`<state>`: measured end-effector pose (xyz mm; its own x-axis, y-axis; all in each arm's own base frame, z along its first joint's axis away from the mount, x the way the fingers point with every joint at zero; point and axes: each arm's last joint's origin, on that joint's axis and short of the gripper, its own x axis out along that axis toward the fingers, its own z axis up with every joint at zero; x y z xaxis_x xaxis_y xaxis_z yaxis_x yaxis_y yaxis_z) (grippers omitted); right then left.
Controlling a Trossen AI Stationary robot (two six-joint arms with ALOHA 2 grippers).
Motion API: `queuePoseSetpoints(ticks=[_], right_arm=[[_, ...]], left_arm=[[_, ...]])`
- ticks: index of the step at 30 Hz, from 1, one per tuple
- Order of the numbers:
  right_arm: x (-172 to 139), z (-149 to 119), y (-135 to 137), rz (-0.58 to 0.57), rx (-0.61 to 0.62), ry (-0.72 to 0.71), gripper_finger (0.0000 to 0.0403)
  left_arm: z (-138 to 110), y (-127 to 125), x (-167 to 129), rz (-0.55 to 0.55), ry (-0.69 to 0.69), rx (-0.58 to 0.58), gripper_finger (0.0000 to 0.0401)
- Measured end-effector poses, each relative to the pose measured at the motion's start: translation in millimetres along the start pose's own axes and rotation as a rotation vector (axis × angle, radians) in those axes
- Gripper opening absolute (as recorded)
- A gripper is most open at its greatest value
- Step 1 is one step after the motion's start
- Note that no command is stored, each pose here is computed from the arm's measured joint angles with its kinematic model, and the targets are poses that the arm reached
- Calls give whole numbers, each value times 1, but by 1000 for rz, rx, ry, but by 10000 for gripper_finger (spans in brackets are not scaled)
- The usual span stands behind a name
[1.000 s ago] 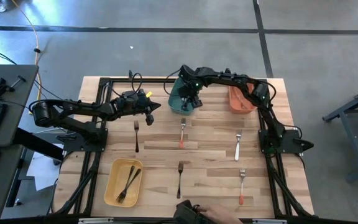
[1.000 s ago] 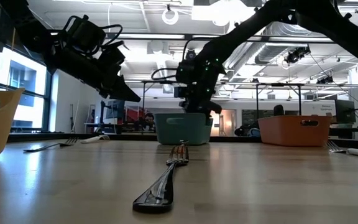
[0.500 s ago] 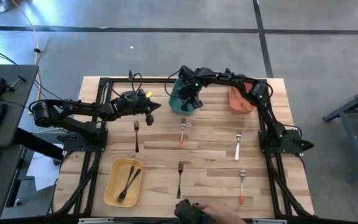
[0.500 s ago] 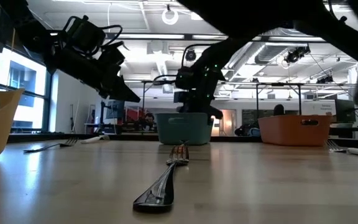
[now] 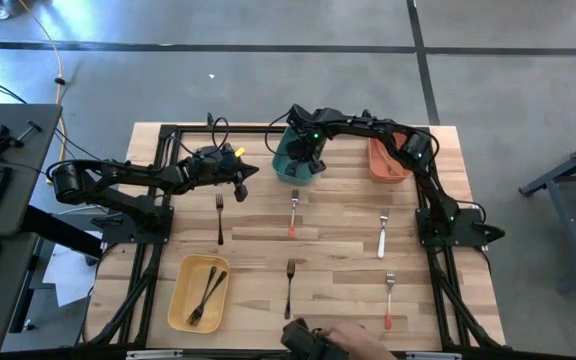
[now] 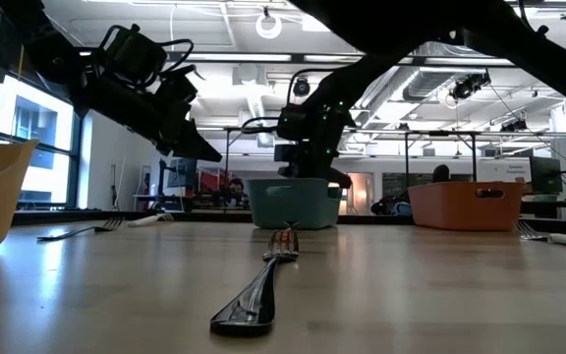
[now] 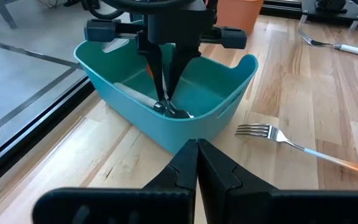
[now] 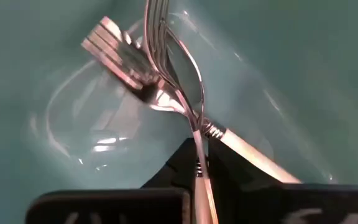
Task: Sort silverware by color (type)
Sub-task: Put the orange fork into the orange bin
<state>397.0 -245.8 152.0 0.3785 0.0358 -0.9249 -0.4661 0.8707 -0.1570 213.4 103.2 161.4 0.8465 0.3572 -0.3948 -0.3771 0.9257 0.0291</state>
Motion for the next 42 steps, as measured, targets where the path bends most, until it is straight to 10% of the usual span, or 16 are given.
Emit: queuePoseSetpoints(ticks=[25,42], right_arm=[[-94,29,-21,-91,85,157,0],[-180,-62,3,-230,774,312,0]], left_arm=[[0,0,0,-5,4,-1,0],[-2,0,0,-6,26,-1,0]])
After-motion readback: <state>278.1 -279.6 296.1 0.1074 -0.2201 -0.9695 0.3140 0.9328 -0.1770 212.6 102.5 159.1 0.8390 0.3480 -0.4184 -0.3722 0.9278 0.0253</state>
